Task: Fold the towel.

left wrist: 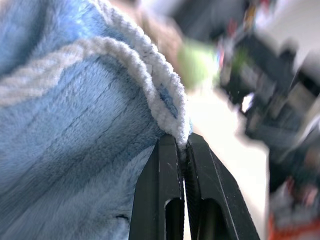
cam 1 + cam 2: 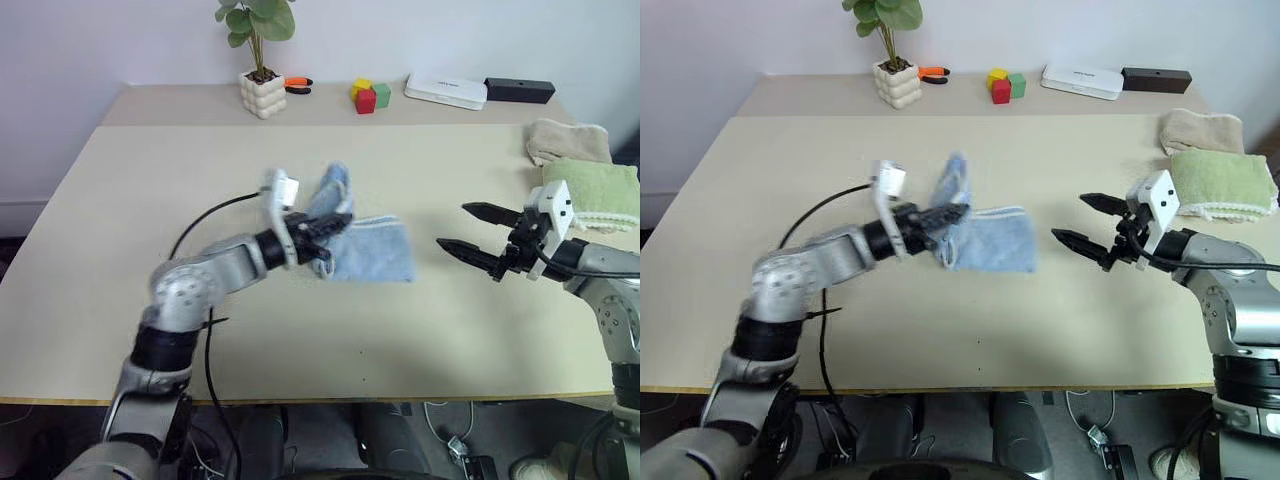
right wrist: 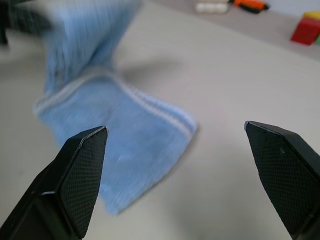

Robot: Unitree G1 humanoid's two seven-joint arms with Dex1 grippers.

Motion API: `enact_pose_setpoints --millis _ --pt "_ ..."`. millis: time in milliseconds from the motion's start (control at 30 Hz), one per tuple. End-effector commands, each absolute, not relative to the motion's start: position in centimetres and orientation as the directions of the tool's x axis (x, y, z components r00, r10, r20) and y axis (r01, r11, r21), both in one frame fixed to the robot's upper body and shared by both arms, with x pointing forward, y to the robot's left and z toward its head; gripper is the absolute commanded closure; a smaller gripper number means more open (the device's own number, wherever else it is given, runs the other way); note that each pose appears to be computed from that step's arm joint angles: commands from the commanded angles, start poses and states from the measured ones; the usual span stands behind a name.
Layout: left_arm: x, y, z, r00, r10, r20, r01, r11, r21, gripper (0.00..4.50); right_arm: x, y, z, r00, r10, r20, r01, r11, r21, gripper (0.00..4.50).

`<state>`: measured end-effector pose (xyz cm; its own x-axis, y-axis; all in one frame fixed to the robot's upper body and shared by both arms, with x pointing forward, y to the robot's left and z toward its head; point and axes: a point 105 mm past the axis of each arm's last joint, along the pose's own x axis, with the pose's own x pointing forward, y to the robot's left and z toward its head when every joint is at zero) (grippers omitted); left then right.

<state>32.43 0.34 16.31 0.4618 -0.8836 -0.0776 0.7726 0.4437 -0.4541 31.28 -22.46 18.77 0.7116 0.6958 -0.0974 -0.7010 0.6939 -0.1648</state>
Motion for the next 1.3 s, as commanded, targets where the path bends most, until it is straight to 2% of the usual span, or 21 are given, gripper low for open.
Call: enact_pose_setpoints --millis 33,133,233,267,333,433,500,667,700,833,933,1133,1233,1300 --pt "33.2 -2.1 15.3 0.423 -0.901 -0.1 0.824 0.428 -0.372 4.44 31.0 -22.1 21.1 0.726 0.687 -0.022 -0.676 0.708 -0.207 0.0" --pt "32.7 -4.2 14.1 0.348 -0.928 -0.132 0.867 0.373 -0.33 4.44 30.5 -22.5 21.1 0.751 0.66 -0.019 -0.648 0.731 -0.215 0.0" --pt "32.6 -4.8 13.1 0.323 -0.932 -0.162 0.893 0.357 -0.275 4.44 30.1 -22.9 21.1 0.77 0.638 -0.015 -0.625 0.749 -0.218 0.0" --pt "32.9 -4.9 13.0 0.336 -0.929 -0.156 0.904 0.365 -0.225 4.44 30.0 -23.0 21.2 0.774 0.633 -0.013 -0.62 0.753 -0.219 0.0" --pt "33.1 -5.3 13.6 0.33 -0.939 -0.099 0.902 0.344 -0.26 4.44 29.9 -23.2 21.4 0.783 0.622 -0.003 -0.607 0.763 -0.221 0.0" --pt "32.8 -5.6 13.1 0.275 -0.954 -0.115 0.904 0.298 -0.306 3.55 29.9 -23.4 21.3 0.792 0.611 -0.004 -0.596 0.771 -0.226 0.0" --pt "31.8 -5.8 12.7 0.208 -0.969 -0.133 0.918 0.24 -0.316 2.62 30.0 -23.1 21.3 0.789 0.615 0.003 -0.599 0.769 -0.222 0.0" --pt "30.6 -5.9 13.1 0.148 -0.982 -0.114 0.939 0.175 -0.295 0.03 30.3 -22.6 21.3 0.783 0.622 0.006 -0.606 0.765 -0.22 0.0" --pt "30.5 -5.8 13.2 0.153 -0.982 -0.114 0.946 0.178 -0.272 0.03 30.4 -22.5 21.2 0.781 0.624 0.005 -0.608 0.763 -0.22 0.0" --pt "30.5 -4.5 17.0 0.195 -0.98 0.027 0.959 0.185 -0.216 0.03 31.3 -22.0 21.4 0.783 0.621 0.035 -0.603 0.772 -0.203 0.0" --pt "29.7 -3.1 19.5 0.176 -0.977 0.123 0.968 0.149 -0.2 0.03 32.1 -21.7 21.6 0.791 0.609 0.062 -0.588 0.785 -0.196 0.0" --pt "33.6 4.4 19.8 0.43 -0.901 0.054 0.898 0.421 -0.126 0.03 32.7 -19.0 22.0 0.756 0.645 0.11 -0.631 0.763 -0.138 0.0" --pt "34.4 7.0 19.5 0.503 -0.864 0.037 0.861 0.496 -0.112 0.03 32.7 -17.2 22.0 0.719 0.683 0.129 -0.675 0.731 -0.103 0.0" --pt "34.6 8.5 19.6 0.539 -0.841 0.044 0.841 0.533 -0.093 0.0 32.4 -14.7 22.0 0.668 0.729 0.149 -0.729 0.681 -0.065 0.56"
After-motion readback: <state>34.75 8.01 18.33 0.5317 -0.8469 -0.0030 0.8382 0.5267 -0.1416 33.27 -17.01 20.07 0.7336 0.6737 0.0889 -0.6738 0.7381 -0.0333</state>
